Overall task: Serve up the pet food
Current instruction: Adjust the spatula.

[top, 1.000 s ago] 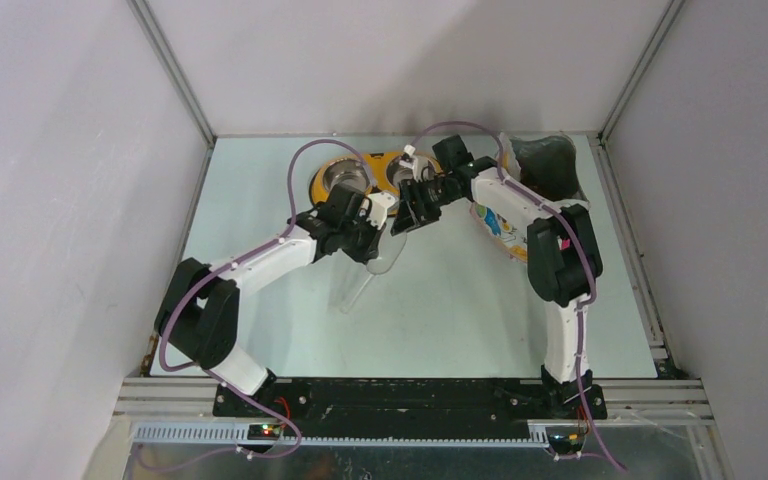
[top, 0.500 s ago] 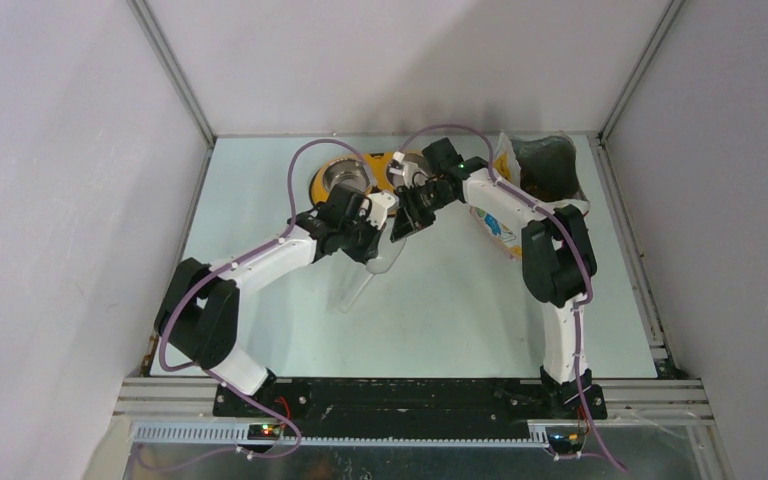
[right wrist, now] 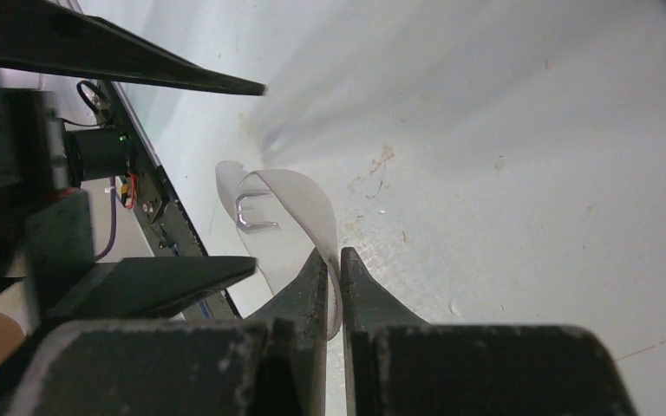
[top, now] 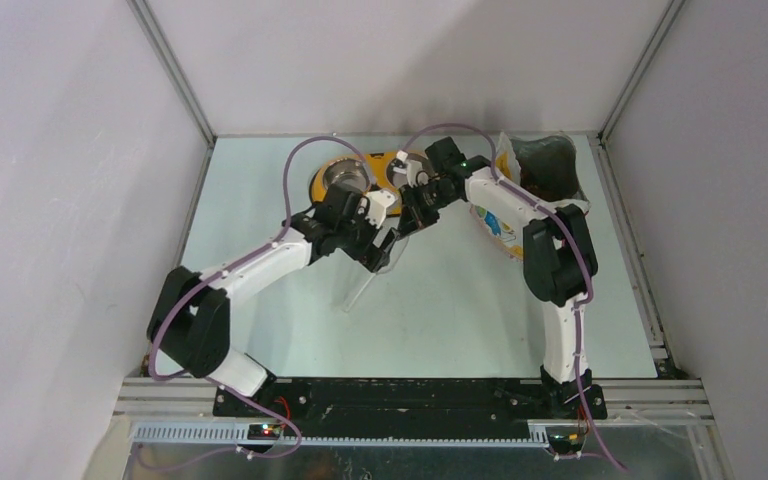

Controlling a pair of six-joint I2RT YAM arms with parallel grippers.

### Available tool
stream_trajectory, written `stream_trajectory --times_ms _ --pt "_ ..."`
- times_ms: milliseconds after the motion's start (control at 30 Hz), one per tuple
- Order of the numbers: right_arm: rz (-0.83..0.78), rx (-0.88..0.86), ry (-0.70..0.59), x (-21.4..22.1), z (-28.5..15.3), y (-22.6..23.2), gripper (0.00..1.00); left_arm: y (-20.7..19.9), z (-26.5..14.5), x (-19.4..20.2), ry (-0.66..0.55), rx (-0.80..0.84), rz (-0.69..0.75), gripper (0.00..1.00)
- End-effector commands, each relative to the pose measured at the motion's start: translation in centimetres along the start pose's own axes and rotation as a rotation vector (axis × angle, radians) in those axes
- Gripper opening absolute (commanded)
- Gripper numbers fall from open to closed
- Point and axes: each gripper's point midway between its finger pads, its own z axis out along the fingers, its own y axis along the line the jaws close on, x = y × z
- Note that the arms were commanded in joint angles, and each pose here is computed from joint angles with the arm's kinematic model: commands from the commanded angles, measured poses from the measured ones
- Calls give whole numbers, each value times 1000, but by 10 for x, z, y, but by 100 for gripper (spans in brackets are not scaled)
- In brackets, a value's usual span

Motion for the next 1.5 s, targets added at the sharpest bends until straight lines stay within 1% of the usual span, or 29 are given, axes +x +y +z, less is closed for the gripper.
stream_trajectory --times_ms 0,33,67,100,133,167,200,300,367,467,567,667,800,833,867,1000,1100,1133,1267,1300,1433,1467 --pt "-32 -1 -78 -24 -23 6 0 11 -46 -44 -173 -53 42 99" --pt "-32 -5 -87 -26 -26 7 0 20 -54 -48 -195 -62 26 99" --pt "-33 -3 -105 -29 -33 7 0 17 -64 -55 -236 -32 24 100" --pt "-27 -5 -117 -31 -38 6 0 27 -71 -57 -254 -37 -1 100" --pt "-37 -9 -134 -34 -43 10 0 21 -79 -61 -286 10 -1 100" --pt "-37 -17 -147 -36 -49 11 0 26 -83 -59 -295 18 -24 100" --pt "-50 -19 -167 -39 -56 15 0 17 -87 -62 -317 79 -19 100" --pt "-87 -29 -229 -47 -81 28 0 -1 -85 -52 -315 223 -38 100" --pt "-121 -29 -269 -51 -97 38 0 -9 -80 -47 -307 285 -50 100" --pt "-173 -25 -331 -57 -120 49 0 -16 -77 -45 -314 342 -61 100" --pt "-234 -12 -396 -58 -145 61 0 -31 -84 -47 -317 434 -58 100" --pt "-266 -19 -440 -56 -165 67 0 -39 -90 -50 -315 491 -59 100" --pt "-283 -46 -491 -54 -180 72 0 -45 -99 -58 -324 569 -69 100" --pt "-289 -50 -501 -54 -181 72 0 -46 -97 -56 -305 586 -86 100" --pt "-276 -60 -505 -52 -183 71 0 -49 -103 -62 -305 618 -88 100" --pt "-301 -61 -574 -55 -194 72 0 -53 -107 -83 -287 740 -170 100" --pt "-309 -38 -625 -57 -206 74 0 -50 -103 -97 -315 760 -250 100" --pt "-309 -28 -651 -58 -213 75 0 -48 -102 -103 -344 765 -294 100" --pt "-312 -18 -728 -59 -231 77 0 -44 -109 -114 -455 780 -383 100" --pt "-299 -23 -737 -58 -234 78 0 -42 -111 -116 -462 777 -413 100" --pt "-273 -80 -764 -58 -239 80 0 -39 -121 -123 -511 778 -436 100" --pt "-278 -93 -774 -60 -239 79 0 -40 -124 -125 -540 784 -414 100"
